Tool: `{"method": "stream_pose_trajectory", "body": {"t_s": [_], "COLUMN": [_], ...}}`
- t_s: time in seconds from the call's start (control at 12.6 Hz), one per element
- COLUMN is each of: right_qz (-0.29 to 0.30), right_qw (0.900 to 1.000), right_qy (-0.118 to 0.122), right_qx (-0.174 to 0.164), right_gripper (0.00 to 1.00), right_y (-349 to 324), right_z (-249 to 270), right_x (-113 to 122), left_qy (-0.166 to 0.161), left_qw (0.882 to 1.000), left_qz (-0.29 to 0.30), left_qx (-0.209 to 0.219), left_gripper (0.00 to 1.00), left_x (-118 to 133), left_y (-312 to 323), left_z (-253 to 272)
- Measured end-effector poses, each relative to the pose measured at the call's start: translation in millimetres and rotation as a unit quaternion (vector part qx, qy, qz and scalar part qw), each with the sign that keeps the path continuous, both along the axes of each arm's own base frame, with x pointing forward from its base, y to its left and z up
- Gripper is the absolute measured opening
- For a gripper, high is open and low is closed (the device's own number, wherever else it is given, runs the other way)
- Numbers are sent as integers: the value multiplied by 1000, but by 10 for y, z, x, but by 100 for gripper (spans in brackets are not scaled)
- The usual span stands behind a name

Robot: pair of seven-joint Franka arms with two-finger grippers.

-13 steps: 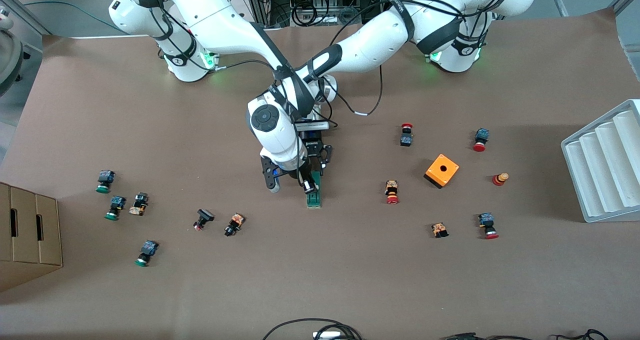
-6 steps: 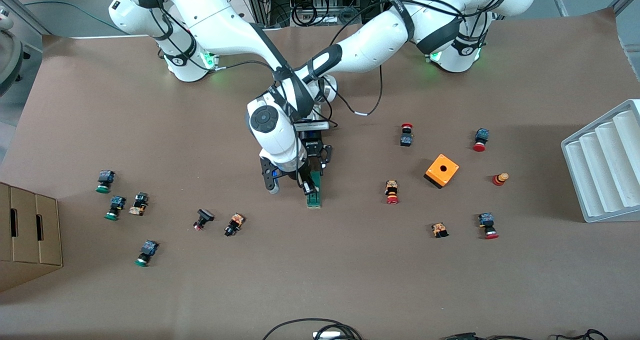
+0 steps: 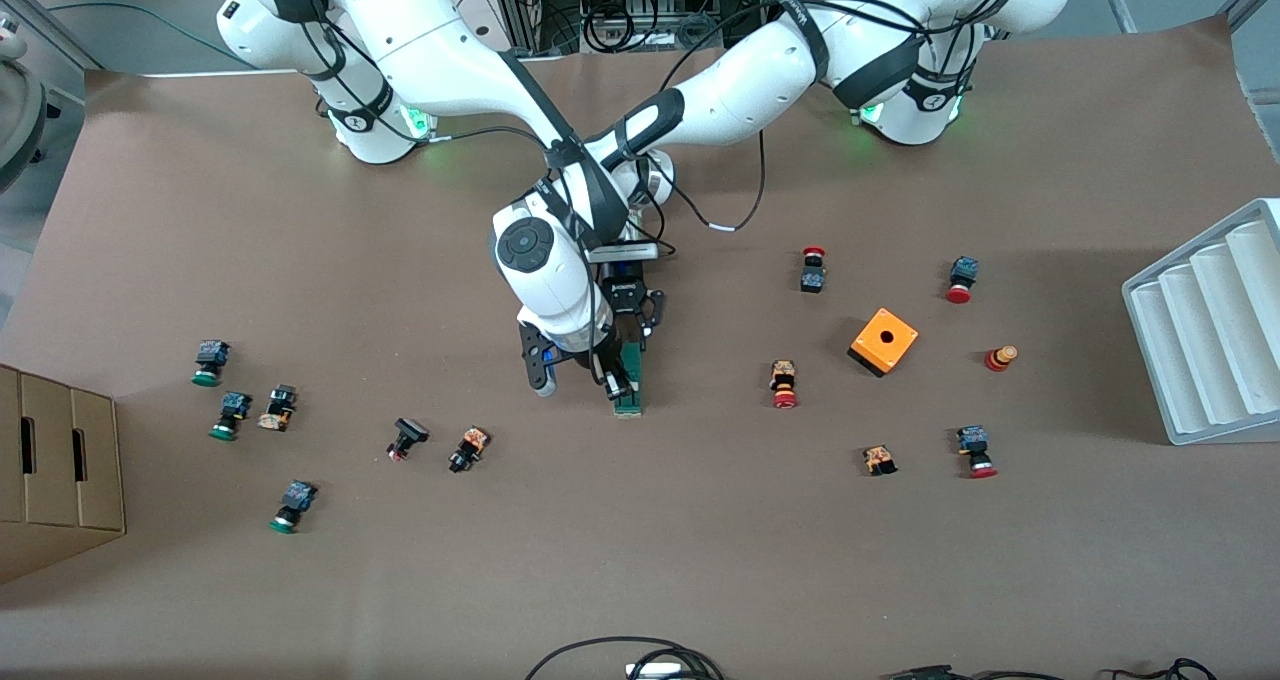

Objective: Close load switch with both arms
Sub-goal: 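Push the white lever down with the right gripper onto the switch body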

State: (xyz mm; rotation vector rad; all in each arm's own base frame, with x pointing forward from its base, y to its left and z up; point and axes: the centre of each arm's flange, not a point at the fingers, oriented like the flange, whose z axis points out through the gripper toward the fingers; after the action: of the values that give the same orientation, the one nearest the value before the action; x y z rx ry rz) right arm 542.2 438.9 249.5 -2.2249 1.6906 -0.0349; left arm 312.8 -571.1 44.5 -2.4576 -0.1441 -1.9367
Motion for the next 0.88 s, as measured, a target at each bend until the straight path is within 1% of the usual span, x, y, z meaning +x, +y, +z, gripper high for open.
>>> {"method": "stream_pose_trajectory", "body": {"t_s": [0.16,0.4,0.88], "right_qz": [0,-3,-9], "right_qw": [1000,1000,1000], "right_qy": [-1,0,-5], "right_qx": [-1,-2,-5], "right_gripper": [24,24,24], "right_y": [7,-18,-43], "right_z": [-24,-60,-175], "right_x": [21,58,207], "left_qy": [0,-1,-1], "left_qw": [1000,1000,1000], "left_qz": [-1,-1,-1], "left_qx": [0,0,0], "left_gripper": [55,55,55], "left_x": [0,0,0], "left_y": [-1,-1,0], "left_z": [-2,-3,-5]}}
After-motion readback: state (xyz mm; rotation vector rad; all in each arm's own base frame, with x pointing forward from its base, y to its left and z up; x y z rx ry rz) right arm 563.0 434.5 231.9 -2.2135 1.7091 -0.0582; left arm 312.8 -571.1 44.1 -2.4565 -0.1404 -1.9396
